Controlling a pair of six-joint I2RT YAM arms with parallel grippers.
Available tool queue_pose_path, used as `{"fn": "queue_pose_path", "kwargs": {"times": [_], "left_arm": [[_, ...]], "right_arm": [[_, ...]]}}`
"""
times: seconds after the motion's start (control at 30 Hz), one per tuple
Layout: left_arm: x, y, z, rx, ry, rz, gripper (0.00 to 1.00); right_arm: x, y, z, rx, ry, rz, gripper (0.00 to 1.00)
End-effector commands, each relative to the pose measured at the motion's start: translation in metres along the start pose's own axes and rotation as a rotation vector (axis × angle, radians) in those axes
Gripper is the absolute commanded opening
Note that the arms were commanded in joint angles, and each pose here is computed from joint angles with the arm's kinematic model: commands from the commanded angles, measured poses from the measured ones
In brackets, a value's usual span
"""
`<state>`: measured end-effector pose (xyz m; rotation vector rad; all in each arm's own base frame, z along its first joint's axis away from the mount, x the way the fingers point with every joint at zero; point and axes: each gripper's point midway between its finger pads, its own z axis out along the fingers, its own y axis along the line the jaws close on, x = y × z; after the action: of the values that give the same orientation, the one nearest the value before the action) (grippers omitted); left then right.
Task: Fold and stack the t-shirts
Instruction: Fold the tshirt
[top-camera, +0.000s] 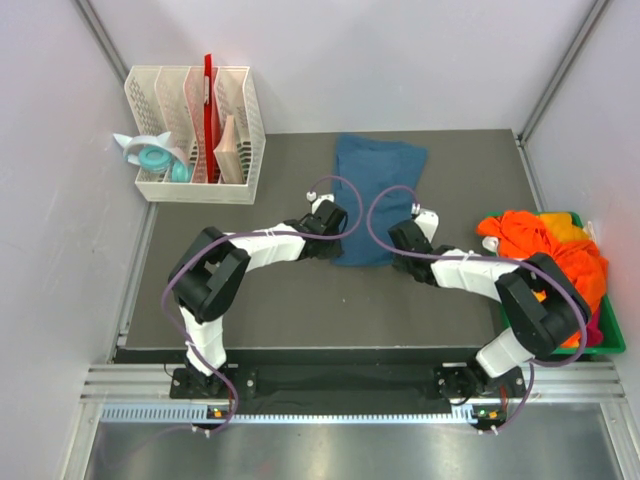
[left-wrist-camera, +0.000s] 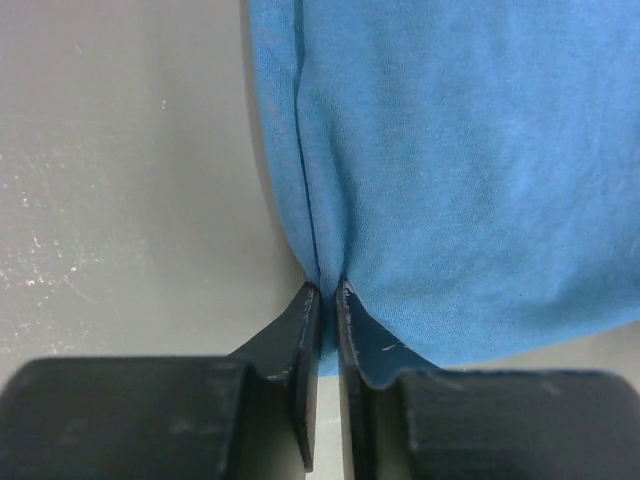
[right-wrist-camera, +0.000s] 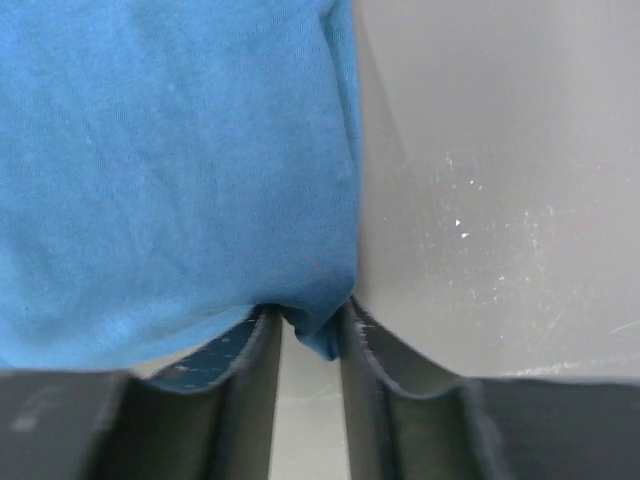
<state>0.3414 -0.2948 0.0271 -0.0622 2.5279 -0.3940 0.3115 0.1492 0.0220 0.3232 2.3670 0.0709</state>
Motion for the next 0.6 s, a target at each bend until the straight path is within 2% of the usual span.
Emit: {"fn": "queue_pose_path", "kwargs": {"times": [0.0,0.03,0.1,0.3,0.57], "left_arm": [[0.016,0.008,0.006,-0.022,0.050,0.007,0.10],[0.016,0.008,0.005,-0.020,0.049,0.006,0.03],[0.019,0.009,0.003,-0.018,0.059,0.001,0.00],[0.043,0.015,-0.017,-0.042,0.099,0.004,0.00],[0.089,0.032,-0.062,-0.053,0.114,0.011,0.00]], "right_arm": [[0.029,-0.018,-0.002,0.047,0.091,-0.018,0.22],[0.029,-0.018,-0.003,0.047,0.090,-0.021,0.19],[0.029,-0.017,-0.005,0.047,0.091,-0.028,0.00],[0.042,-0.011,-0.025,0.036,0.123,-0.083,0.00],[0.080,-0.018,-0.059,-0.006,0.217,-0.060,0.00]]}}
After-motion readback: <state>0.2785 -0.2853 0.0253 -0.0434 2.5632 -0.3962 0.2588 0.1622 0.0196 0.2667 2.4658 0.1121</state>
